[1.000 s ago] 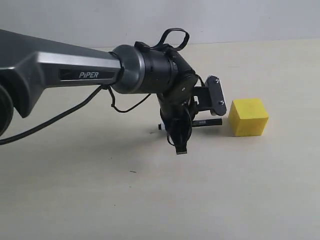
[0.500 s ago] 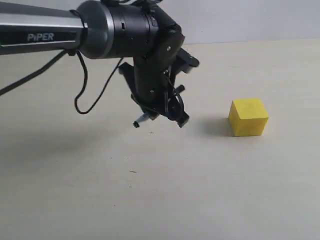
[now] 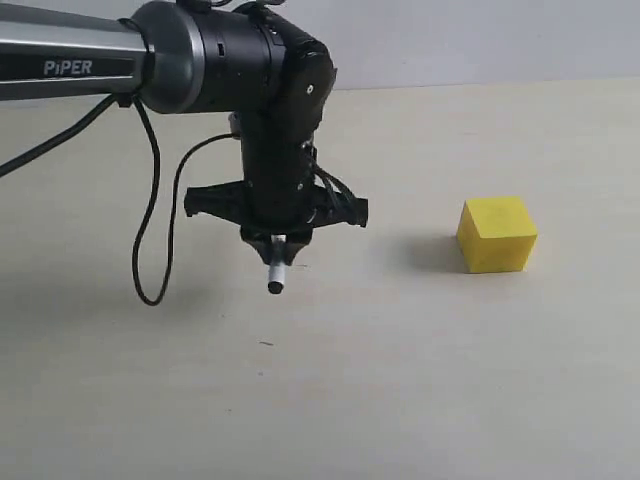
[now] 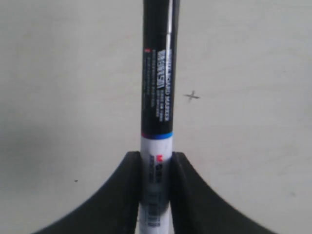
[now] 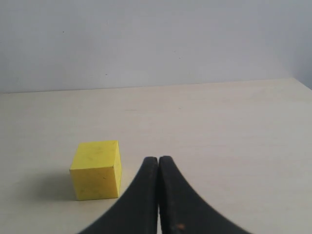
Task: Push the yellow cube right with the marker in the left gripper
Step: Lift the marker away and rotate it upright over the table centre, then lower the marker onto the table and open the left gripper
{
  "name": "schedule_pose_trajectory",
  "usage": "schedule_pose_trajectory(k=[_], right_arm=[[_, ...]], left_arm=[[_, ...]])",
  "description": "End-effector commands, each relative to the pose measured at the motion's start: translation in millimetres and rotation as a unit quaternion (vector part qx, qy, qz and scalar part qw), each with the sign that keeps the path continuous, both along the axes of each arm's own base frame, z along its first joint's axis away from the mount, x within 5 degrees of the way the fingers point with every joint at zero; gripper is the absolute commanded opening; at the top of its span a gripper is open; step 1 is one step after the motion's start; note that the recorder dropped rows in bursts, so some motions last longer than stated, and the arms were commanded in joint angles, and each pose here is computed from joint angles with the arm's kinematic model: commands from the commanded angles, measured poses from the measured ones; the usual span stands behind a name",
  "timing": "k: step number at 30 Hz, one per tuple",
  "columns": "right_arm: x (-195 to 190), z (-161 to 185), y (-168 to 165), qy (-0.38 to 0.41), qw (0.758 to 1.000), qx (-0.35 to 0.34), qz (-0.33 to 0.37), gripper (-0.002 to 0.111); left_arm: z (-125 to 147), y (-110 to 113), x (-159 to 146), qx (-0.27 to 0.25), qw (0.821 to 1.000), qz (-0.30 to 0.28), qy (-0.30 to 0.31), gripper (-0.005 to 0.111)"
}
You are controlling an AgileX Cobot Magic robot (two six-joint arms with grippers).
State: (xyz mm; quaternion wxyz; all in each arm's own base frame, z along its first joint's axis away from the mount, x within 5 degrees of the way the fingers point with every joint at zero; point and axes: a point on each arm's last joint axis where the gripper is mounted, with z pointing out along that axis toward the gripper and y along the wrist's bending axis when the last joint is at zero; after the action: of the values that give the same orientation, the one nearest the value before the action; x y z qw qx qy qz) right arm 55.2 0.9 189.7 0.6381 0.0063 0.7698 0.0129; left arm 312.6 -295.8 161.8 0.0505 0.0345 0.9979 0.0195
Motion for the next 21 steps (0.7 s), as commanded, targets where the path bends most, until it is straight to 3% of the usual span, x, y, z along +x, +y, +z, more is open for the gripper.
schedule_pose_trajectory(k=[1, 7, 14, 21], right_arm=[[-0.2, -0.7, -0.3, -0.003, 1.0, -0.004, -0.002, 0.0], [-0.2, -0.7, -0.3, -0.003, 1.0, -0.004, -0.002, 0.0], [-0.2, -0.7, -0.3, -0.003, 1.0, -0.004, -0.002, 0.0], [-0.2, -0.7, -0.3, -0.003, 1.0, -0.004, -0.002, 0.0]], left_arm=[[-0.4, -5.0, 1.3, -0.032, 0.999, 0.009, -0.008, 0.0], [-1.1, -5.4, 1.4, -0.033, 0.999, 0.009, -0.007, 0.0], [-29.2, -10.4, 5.5, -0.032, 0.999, 0.009, -0.001, 0.0], [-40.1, -10.4, 7.1, -0.027, 1.0, 0.011, 0.003, 0.0]])
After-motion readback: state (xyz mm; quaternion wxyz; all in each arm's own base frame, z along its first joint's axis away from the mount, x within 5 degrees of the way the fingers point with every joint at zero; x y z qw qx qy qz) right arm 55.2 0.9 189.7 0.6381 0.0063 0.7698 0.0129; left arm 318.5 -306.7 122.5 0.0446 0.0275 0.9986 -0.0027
